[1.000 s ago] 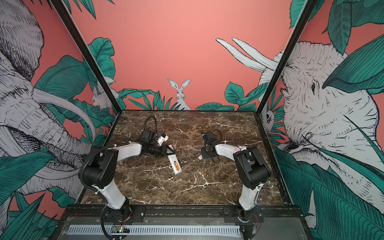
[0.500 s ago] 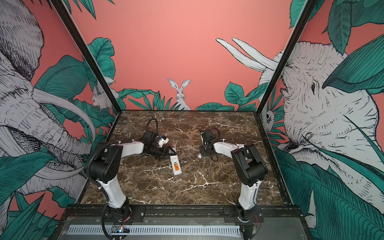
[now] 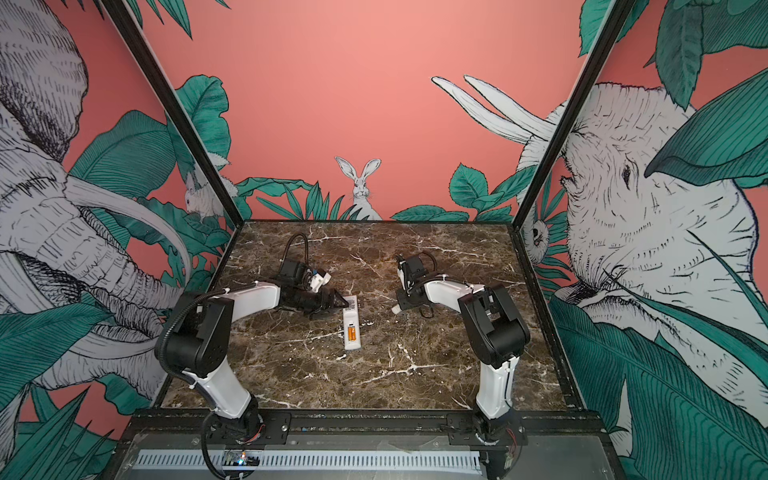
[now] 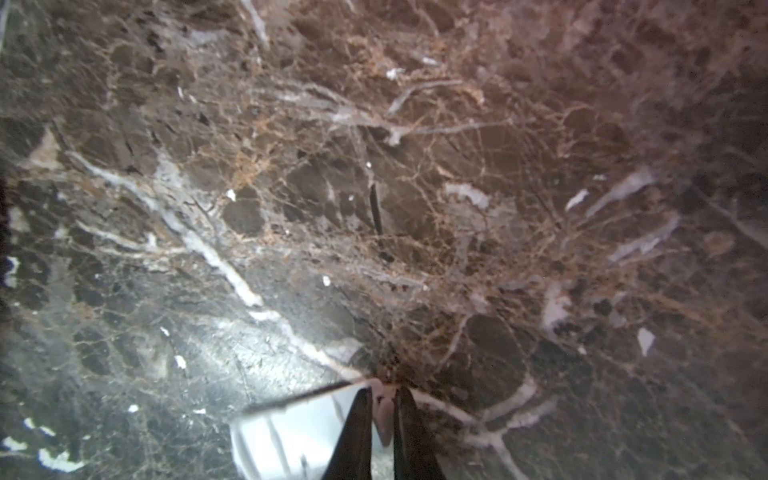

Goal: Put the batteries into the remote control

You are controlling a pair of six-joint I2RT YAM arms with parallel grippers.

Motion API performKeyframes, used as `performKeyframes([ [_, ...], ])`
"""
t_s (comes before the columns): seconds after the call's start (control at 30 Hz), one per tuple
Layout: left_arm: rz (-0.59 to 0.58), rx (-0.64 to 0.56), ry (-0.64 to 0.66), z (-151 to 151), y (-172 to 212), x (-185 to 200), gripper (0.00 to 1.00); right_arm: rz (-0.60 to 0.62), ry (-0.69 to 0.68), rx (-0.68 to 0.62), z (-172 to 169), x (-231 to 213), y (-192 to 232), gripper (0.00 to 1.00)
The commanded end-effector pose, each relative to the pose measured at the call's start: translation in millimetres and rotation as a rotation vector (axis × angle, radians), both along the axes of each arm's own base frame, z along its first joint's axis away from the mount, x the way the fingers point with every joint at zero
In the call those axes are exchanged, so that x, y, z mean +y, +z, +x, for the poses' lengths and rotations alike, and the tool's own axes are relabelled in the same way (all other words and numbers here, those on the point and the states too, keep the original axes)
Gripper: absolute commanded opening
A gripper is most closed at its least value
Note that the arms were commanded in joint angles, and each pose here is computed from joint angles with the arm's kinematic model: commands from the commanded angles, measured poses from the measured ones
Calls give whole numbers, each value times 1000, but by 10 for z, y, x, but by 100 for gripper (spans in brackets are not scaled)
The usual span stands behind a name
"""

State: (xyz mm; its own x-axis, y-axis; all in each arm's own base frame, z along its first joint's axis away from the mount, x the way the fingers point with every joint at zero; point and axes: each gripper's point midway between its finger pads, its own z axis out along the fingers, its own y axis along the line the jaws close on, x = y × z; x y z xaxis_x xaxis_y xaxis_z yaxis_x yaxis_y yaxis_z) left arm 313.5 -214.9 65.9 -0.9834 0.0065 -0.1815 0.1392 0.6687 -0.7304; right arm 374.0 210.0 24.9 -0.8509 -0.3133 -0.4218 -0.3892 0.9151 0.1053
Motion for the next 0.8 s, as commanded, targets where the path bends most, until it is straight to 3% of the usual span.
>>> performKeyframes([
  [0.0, 3, -58, -13, -42, 198, 30, 89, 17, 14, -11, 3, 16, 70, 7],
  [0.2, -105, -145, -86, -81, 558, -211, 94, 85, 89, -110, -26, 96, 364, 5],
  [0.3, -179, -181, -145, -126, 760, -411, 94, 175, 145, -200, -92, 191, 594, 5],
  [0.5, -345, -217, -233, -239, 1112, -736, 95, 370, 237, -444, -288, 300, 1237, 4],
  [0.77, -510, -223, -236, -305, 1484, -939, 95, 597, 386, -771, -639, 389, 1894, 3],
])
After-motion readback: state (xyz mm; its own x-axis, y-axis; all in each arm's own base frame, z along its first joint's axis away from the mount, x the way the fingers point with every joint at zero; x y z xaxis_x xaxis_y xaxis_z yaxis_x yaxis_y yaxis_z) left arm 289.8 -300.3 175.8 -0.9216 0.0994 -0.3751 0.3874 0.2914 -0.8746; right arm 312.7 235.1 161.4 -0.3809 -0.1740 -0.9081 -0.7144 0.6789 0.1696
